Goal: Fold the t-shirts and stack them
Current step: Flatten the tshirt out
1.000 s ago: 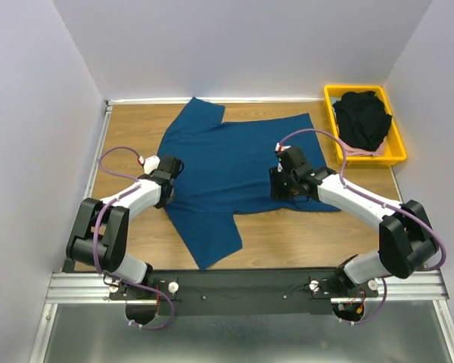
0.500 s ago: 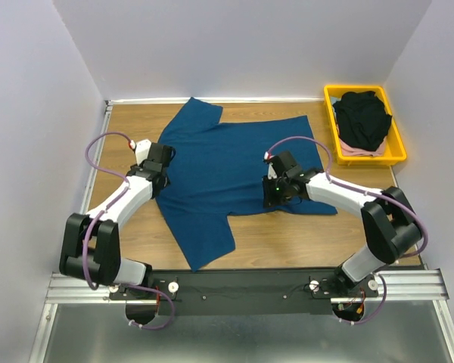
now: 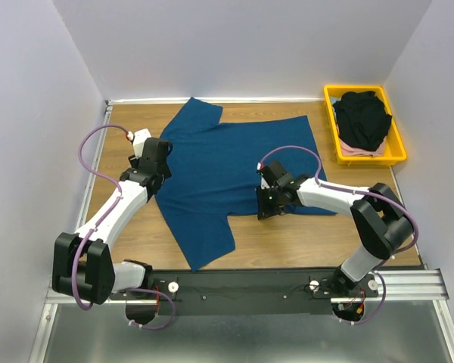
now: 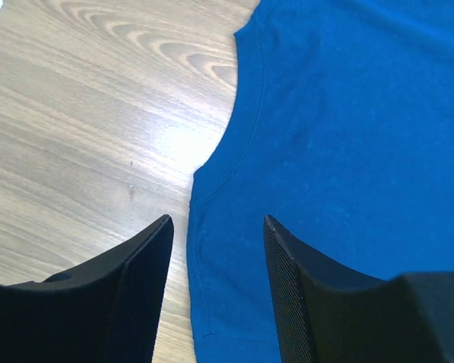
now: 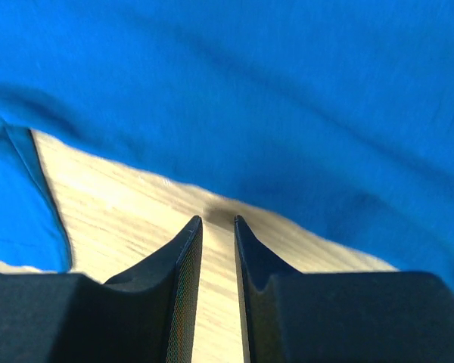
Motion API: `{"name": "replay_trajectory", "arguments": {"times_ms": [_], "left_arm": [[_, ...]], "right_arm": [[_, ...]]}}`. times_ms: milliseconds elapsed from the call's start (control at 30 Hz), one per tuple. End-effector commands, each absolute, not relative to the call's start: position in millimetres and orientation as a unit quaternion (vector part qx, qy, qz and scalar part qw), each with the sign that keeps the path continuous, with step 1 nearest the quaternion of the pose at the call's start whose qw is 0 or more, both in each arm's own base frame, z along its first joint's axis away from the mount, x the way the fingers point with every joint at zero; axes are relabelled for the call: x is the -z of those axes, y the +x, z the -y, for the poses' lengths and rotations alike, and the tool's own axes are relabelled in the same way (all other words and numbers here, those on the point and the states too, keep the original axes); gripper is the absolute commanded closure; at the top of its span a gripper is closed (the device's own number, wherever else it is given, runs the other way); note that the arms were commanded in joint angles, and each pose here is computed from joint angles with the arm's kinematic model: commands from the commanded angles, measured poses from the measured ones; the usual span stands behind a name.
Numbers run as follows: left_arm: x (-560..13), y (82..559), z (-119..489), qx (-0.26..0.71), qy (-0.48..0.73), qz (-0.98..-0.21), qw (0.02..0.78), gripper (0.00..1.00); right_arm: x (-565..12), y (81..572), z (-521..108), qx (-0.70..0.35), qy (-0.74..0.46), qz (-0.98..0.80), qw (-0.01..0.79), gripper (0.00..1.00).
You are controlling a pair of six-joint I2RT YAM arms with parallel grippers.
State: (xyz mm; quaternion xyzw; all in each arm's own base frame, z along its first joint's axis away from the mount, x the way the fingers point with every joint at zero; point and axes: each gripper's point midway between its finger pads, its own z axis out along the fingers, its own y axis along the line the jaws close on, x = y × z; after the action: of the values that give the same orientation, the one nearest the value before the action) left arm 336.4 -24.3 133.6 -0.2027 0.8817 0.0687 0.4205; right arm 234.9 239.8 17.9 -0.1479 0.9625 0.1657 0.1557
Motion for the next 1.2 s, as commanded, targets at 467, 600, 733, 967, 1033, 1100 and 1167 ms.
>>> {"name": "replay_trajectory", "arguments": {"times_ms": [467, 600, 733, 967, 1033, 1100, 1167], "left_arm": [[-125, 329, 39, -0.024, -0.173, -0.886, 0.43, 0.4], [-124, 325, 40, -0.02, -0.171, -0.886, 0.43, 0.4], [-124, 322, 39, -0.019, -0.171, -0.886, 0.43, 0.4], [-123, 322, 41, -0.016, -0.165, -0.889, 0.427, 0.4], [-122, 322, 42, -0.017, -0.162, -0.89, 0.425, 0.4], [-119, 321, 43, -0.015, -0.16, -0.893, 0.421, 0.4], [-115, 320, 44, -0.013, -0.157, -0.897, 0.414, 0.4]], "right_arm": [[-49, 264, -261, -0.159, -0.127, -0.962, 0.18, 0.7], [-31, 262, -262, -0.15, -0.123, -0.968, 0.16, 0.7], [-15, 251, -257, -0.142, -0.122, -0.972, 0.141, 0.7], [1, 222, -248, -0.139, -0.12, -0.978, 0.102, 0.7], [3, 214, -245, -0.141, -0.121, -0.978, 0.092, 0.7], [4, 209, -245, -0.143, -0.119, -0.979, 0.087, 0.7], [5, 203, -243, -0.144, -0.12, -0.979, 0.079, 0.7]]}}
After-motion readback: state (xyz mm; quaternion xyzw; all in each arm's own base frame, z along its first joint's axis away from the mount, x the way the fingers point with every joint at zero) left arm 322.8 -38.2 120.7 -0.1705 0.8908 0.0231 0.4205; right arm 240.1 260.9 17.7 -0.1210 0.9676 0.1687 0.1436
